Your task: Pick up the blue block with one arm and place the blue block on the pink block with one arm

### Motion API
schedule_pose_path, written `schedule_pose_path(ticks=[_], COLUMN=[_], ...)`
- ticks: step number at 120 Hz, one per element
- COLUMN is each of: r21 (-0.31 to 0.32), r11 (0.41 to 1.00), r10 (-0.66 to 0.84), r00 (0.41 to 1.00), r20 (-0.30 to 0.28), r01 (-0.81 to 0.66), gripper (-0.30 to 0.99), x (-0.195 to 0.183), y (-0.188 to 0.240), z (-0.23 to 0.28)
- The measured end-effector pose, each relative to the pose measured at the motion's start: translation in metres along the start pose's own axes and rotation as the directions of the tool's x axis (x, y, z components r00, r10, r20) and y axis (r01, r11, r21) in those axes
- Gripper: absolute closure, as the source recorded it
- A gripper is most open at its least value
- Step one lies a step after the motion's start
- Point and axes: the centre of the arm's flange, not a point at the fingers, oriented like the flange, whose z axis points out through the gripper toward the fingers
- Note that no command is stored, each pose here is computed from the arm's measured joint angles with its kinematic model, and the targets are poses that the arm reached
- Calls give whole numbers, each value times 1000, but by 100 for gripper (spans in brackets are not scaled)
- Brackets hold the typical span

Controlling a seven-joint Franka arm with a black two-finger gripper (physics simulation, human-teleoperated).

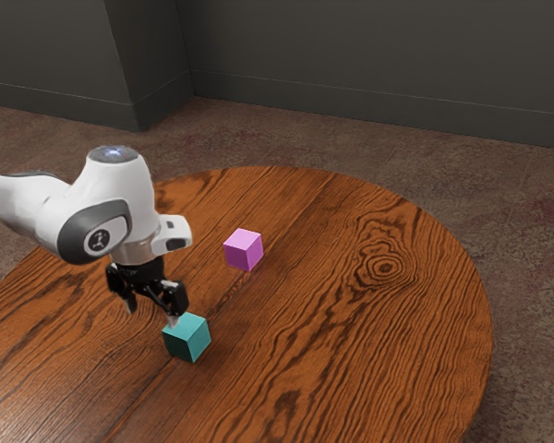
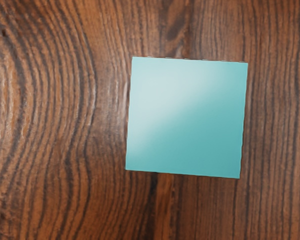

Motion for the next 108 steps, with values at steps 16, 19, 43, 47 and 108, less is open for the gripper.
schedule_pose_path(ticks=[16, 19, 43, 47, 108], r21=[14, 16, -14, -26, -76], r11=[994, 991, 977, 977, 968], r10=[111, 131, 211, 204, 228], r00=[989, 986, 969, 970, 967], r20=[-97, -108, -128, -134, -117], r01=[-110, -130, -214, -209, -238], gripper=[2, 2, 2, 2, 2], x=[5, 6, -3, -2, 16], y=[1, 3, 19, 20, 1], z=[-8, -9, 21, 23, 44])
